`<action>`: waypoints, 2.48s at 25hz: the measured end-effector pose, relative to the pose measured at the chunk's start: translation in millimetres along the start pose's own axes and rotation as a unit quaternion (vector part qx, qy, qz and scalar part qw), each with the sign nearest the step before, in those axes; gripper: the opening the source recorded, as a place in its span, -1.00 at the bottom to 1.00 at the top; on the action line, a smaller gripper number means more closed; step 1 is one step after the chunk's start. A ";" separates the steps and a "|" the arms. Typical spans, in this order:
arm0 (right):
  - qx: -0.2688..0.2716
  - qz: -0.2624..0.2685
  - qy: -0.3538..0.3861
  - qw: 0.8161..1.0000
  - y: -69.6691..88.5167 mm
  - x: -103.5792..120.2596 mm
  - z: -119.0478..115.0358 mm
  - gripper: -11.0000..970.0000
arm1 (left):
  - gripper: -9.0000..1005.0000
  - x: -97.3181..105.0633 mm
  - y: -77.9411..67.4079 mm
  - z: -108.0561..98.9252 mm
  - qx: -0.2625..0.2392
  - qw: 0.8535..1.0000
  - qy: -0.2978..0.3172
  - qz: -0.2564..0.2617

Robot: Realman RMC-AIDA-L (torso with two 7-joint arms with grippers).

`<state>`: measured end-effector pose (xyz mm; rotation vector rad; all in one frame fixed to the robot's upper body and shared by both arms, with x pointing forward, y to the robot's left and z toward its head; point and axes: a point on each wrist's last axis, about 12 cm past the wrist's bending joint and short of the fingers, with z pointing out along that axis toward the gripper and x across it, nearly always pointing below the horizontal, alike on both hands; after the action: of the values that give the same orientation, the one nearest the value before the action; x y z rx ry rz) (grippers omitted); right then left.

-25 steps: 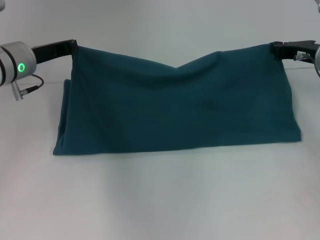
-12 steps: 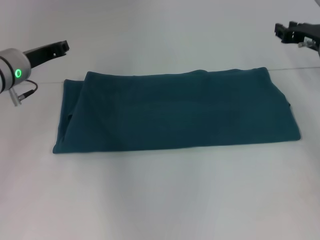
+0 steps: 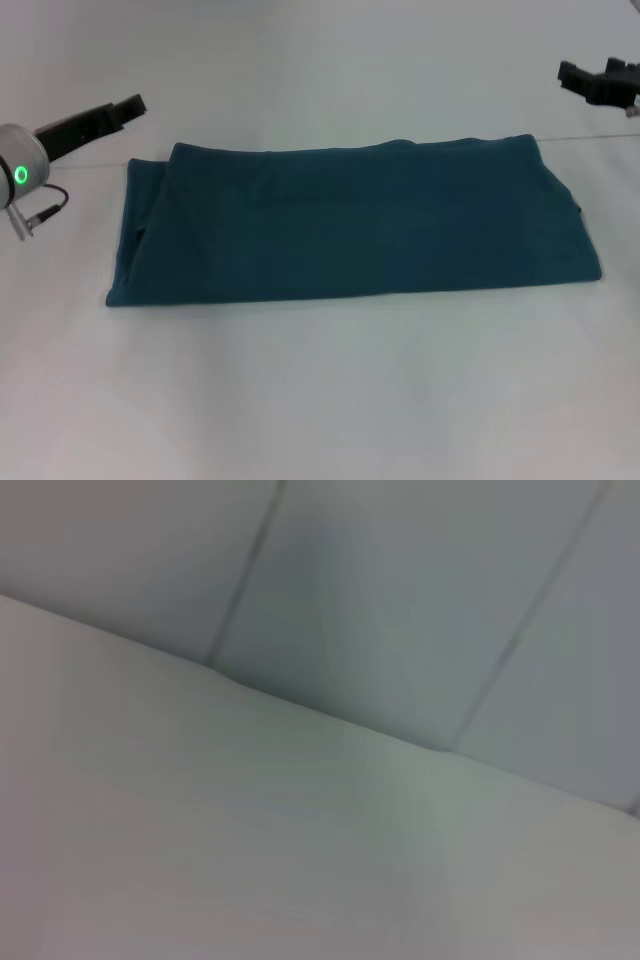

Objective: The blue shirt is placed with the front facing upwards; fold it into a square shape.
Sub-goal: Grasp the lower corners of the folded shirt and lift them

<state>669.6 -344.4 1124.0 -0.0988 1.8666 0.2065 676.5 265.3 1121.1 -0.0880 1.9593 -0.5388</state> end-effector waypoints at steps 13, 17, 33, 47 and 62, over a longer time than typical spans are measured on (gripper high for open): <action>-0.076 0.068 0.052 0.993 -26.9 33.1 -58.1 0.53 | 0.84 26.5 17.5 -43.1 0.077 0.996 0.051 0.021; -0.091 0.090 0.104 0.986 -33.6 33.1 -73.2 0.53 | 0.89 33.6 21.9 -53.0 0.087 0.993 0.073 0.031; -0.116 0.166 0.228 0.952 -43.6 44.2 -106.6 0.52 | 0.89 48.3 33.6 -68.2 0.081 0.988 0.115 0.056; -0.071 0.154 0.236 0.957 -34.4 58.8 -86.2 0.52 | 0.89 55.0 32.6 -69.3 0.084 0.988 0.121 0.054; -0.059 0.138 0.246 0.957 -17.7 72.6 -60.1 0.52 | 0.89 54.8 32.2 -67.9 0.081 0.988 0.119 0.054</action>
<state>594.4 -370.6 1070.6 0.0351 2.3633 0.5270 598.2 300.3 1085.0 0.1922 2.1284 -0.6579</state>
